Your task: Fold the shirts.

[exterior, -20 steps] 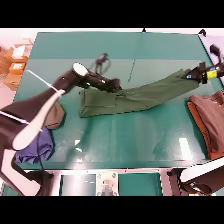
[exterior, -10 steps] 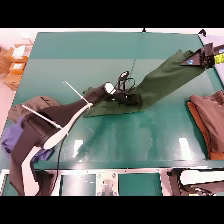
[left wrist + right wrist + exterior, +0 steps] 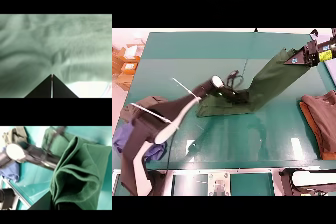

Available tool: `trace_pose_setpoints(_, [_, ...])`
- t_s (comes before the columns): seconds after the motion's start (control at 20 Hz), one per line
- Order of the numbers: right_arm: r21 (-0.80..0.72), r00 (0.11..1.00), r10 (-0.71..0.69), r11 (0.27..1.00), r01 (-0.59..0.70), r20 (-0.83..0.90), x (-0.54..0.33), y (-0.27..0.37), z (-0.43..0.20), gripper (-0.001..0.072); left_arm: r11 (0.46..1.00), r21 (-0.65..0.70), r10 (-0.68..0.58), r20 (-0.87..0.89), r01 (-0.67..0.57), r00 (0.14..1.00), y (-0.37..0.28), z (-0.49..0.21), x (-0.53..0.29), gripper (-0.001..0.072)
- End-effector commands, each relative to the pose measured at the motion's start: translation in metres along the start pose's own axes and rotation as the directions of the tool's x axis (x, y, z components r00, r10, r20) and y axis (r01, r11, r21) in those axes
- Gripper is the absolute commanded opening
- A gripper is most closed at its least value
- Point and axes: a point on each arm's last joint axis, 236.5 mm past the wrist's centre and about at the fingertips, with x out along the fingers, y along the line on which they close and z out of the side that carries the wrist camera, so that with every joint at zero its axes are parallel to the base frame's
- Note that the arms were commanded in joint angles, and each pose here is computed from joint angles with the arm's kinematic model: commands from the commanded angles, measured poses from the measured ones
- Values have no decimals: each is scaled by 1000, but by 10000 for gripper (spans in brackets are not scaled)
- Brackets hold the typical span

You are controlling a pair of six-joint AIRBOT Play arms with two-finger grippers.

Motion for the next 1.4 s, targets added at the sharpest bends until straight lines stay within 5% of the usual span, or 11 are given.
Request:
trace_pose_setpoints(0.0, [42,1000,7,999,-7,7,10,9,5,17,970,45,242,-115,-238,963,59,-9,-88,31])
trace_pose_setpoints(0.15, [47,998,48,998,-45,-50,50,41,0,17,818,126,573,-110,-561,812,111,-12,-207,32])
trace_pose_setpoints(0.35, [64,994,77,995,-72,-78,149,87,-12,17,703,96,711,-114,-705,694,129,-28,-312,32])
trace_pose_setpoints(0.6, [90,996,86,992,-88,22,289,125,-31,18,676,23,736,21,-736,677,120,-25,-388,33])
trace_pose_setpoints(0.65, [83,996,82,993,-85,42,318,130,-36,82,673,29,738,31,-739,674,120,-25,-394,33])
trace_pose_setpoints(0.75, [72,995,66,995,-71,73,367,133,-47,492,670,27,741,38,-742,670,122,-26,-402,33])
trace_pose_setpoints(0.8, [70,997,60,995,-64,53,379,131,-55,545,668,38,742,39,-743,669,123,-26,-404,33])
trace_pose_setpoints(1.0, [80,999,-44,996,46,-23,331,67,-39,544,666,65,743,40,-743,669,123,-26,-404,33])
trace_pose_setpoints(1.2, [257,984,-174,950,178,-36,225,-35,-10,544,664,87,743,39,-743,668,123,-26,-404,33])
trace_pose_setpoints(1.35, [377,960,-250,883,279,-124,179,-107,-47,545,664,88,742,41,-743,669,123,-26,-404,33])
